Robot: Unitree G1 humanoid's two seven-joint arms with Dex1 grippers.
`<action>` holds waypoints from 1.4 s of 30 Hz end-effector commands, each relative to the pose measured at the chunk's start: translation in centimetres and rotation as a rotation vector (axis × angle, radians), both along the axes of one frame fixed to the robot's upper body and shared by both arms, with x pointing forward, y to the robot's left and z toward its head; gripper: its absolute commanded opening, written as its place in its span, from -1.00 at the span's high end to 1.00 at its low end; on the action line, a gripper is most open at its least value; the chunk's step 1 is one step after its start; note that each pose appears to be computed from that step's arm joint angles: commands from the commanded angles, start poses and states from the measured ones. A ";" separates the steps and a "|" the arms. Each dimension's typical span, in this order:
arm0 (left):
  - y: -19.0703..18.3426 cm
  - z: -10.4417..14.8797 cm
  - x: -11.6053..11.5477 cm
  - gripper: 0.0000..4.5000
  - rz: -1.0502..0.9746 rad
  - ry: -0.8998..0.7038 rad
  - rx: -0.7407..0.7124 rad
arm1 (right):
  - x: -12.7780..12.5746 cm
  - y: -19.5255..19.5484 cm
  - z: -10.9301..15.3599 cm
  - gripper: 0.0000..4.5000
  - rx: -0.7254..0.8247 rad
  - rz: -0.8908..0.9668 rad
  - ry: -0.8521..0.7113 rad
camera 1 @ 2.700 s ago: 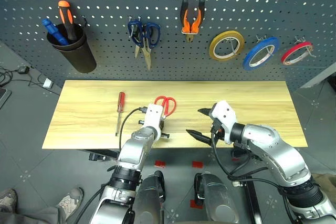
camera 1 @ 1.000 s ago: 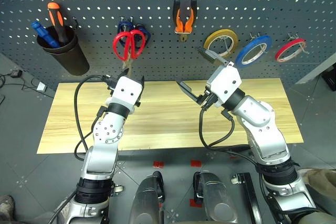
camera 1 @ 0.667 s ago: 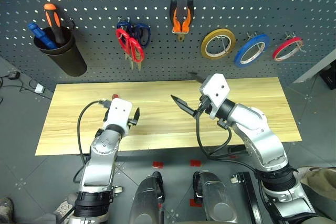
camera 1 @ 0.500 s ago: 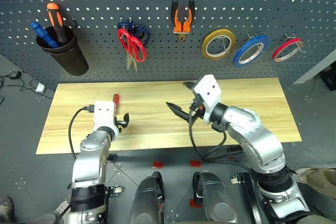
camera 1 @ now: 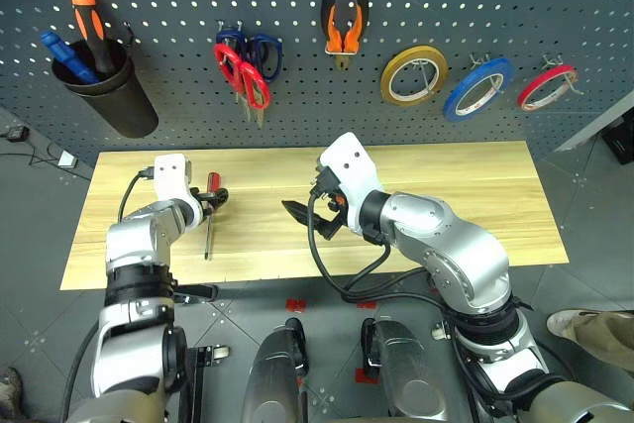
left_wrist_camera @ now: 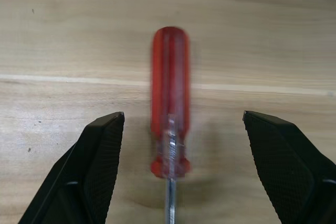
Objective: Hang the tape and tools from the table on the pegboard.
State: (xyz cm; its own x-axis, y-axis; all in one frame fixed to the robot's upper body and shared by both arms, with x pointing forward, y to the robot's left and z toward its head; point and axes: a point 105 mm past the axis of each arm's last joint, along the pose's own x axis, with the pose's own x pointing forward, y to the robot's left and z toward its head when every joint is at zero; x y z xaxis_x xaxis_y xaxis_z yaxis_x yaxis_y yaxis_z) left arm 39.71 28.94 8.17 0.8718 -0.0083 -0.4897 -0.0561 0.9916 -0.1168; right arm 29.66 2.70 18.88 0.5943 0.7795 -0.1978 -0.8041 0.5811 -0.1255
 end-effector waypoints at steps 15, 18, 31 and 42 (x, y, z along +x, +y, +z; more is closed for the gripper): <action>0.4 -0.9 0.3 0.60 -0.131 0.026 0.124 | -2.8 0.8 3.4 -1.00 0.061 0.250 -0.214; -0.2 0.2 -0.7 0.60 -0.251 -0.029 0.190 | -2.7 0.7 3.6 -1.00 0.054 0.263 -0.248; -4.4 13.8 -11.2 0.60 -0.349 -0.686 0.463 | -3.6 -2.6 5.3 -1.00 0.116 0.343 -0.392; 0.0 29.8 -12.5 0.60 -0.021 -1.173 0.343 | -1.1 -4.0 8.0 -1.00 0.230 0.208 -0.362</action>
